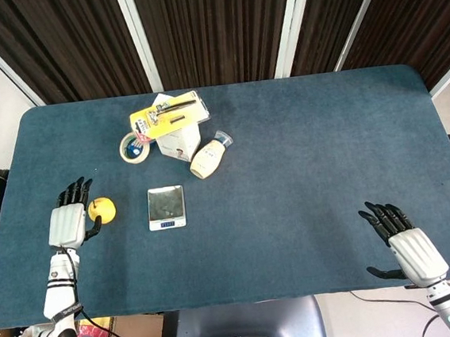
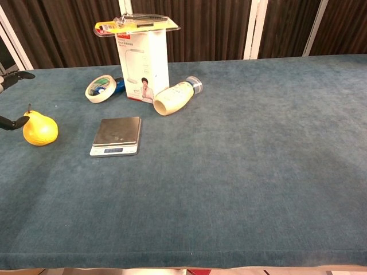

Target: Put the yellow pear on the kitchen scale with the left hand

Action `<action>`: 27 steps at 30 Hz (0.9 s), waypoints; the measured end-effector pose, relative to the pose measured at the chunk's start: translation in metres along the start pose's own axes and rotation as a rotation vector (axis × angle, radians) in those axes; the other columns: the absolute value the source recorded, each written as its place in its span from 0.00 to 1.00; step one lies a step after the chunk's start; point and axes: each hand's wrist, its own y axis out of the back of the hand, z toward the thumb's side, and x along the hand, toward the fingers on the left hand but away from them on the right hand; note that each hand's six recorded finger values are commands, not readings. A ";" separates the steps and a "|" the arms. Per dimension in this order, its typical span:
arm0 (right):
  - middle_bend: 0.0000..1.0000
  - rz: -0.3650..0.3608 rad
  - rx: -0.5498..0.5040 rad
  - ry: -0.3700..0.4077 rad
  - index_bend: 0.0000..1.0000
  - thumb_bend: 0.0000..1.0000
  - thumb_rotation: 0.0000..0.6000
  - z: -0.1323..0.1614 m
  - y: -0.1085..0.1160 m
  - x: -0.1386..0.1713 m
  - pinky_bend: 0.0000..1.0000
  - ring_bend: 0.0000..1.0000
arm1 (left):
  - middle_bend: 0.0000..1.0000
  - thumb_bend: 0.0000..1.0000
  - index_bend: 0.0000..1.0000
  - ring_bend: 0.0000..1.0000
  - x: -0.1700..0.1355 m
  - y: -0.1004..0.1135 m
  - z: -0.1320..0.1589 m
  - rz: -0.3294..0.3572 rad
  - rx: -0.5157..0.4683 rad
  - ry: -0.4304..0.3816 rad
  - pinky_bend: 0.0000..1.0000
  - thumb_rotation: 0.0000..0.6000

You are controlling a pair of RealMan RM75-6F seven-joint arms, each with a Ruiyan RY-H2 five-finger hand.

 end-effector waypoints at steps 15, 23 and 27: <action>0.00 -0.004 0.000 -0.003 0.00 0.16 1.00 0.000 0.000 0.000 0.00 0.00 | 0.03 0.36 0.04 0.11 0.022 -0.026 -0.005 -0.118 -0.024 0.054 0.33 1.00; 0.00 -0.012 -0.012 -0.031 0.00 0.16 1.00 -0.005 0.004 -0.002 0.00 0.00 | 0.33 0.36 0.31 0.48 0.031 -0.034 -0.006 -0.129 -0.055 0.081 0.64 1.00; 0.00 -0.015 -0.016 -0.024 0.00 0.16 1.00 -0.005 0.005 -0.001 0.00 0.00 | 0.51 0.35 0.49 0.64 0.033 -0.036 -0.005 -0.122 -0.062 0.085 0.79 1.00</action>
